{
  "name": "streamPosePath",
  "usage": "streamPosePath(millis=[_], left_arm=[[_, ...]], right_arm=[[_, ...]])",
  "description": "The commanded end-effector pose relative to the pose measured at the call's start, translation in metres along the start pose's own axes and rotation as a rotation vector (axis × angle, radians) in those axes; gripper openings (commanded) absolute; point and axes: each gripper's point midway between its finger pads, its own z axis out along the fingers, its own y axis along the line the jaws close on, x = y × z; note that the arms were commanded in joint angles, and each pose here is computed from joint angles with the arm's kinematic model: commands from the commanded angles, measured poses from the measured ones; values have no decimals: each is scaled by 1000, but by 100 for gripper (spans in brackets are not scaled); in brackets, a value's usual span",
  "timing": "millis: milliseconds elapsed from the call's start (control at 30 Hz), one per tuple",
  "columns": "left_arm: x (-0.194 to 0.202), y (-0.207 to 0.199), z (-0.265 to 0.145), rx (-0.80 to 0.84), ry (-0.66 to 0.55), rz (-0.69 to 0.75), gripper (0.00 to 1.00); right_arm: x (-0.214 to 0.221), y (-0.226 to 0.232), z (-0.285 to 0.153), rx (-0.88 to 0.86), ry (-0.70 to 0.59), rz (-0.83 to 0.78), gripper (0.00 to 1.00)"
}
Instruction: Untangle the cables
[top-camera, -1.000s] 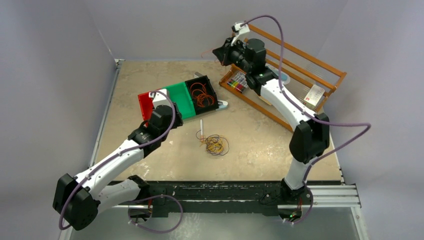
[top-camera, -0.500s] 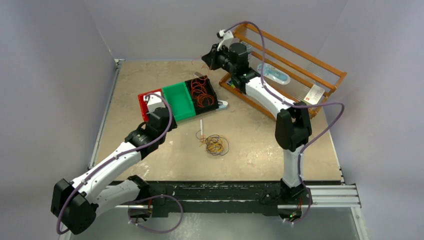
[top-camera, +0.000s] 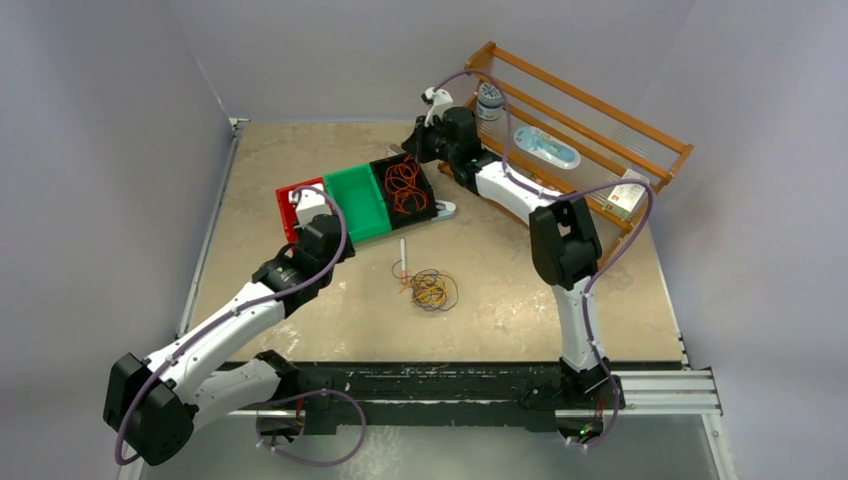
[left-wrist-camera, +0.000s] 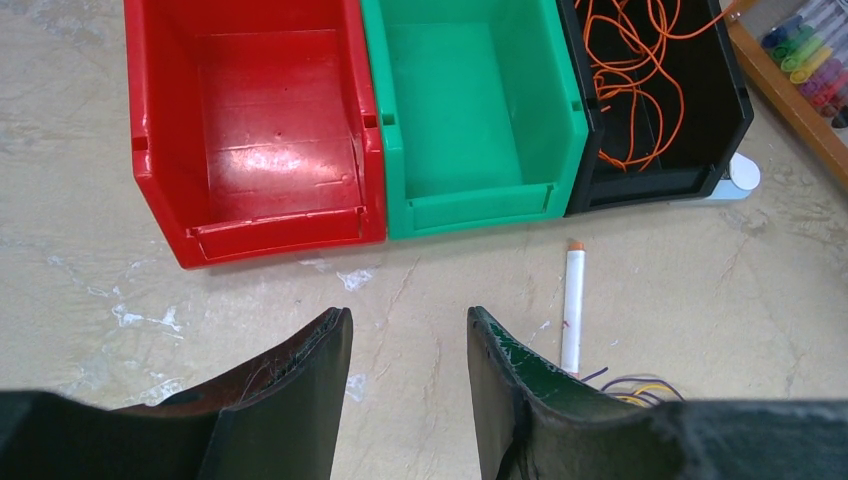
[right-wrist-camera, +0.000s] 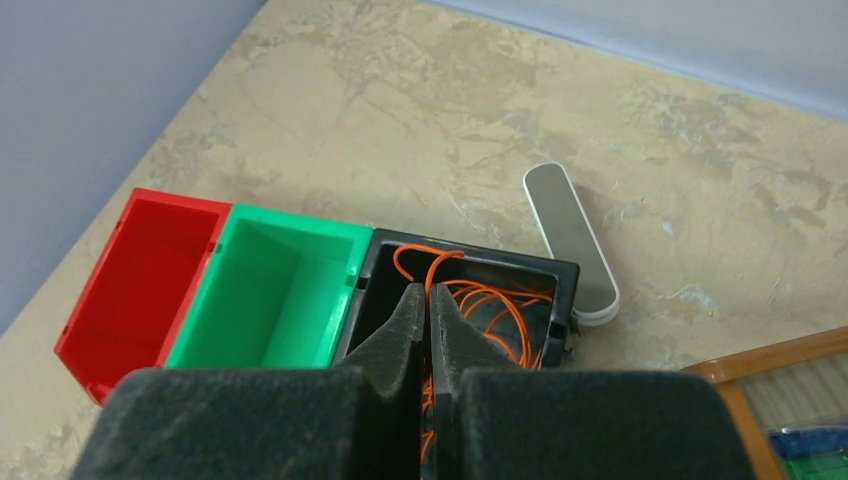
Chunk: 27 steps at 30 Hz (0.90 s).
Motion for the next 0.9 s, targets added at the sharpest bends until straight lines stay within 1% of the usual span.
streamPosePath(millis=[0, 367, 533, 700, 867], left_arm=[[-13, -5, 0, 8, -32, -38, 46], [-10, -8, 0, 20, -23, -43, 46], [-9, -9, 1, 24, -19, -45, 46], [-9, -9, 1, 27, -18, -47, 46], [-8, -9, 1, 27, -16, -45, 47]], right_arm=[[7, 10, 7, 9, 7, -31, 0], [94, -3, 34, 135, 177, -105, 0], [118, -12, 39, 164, 222, -103, 0], [124, -13, 40, 170, 231, -105, 1], [105, -6, 35, 162, 189, -110, 8]])
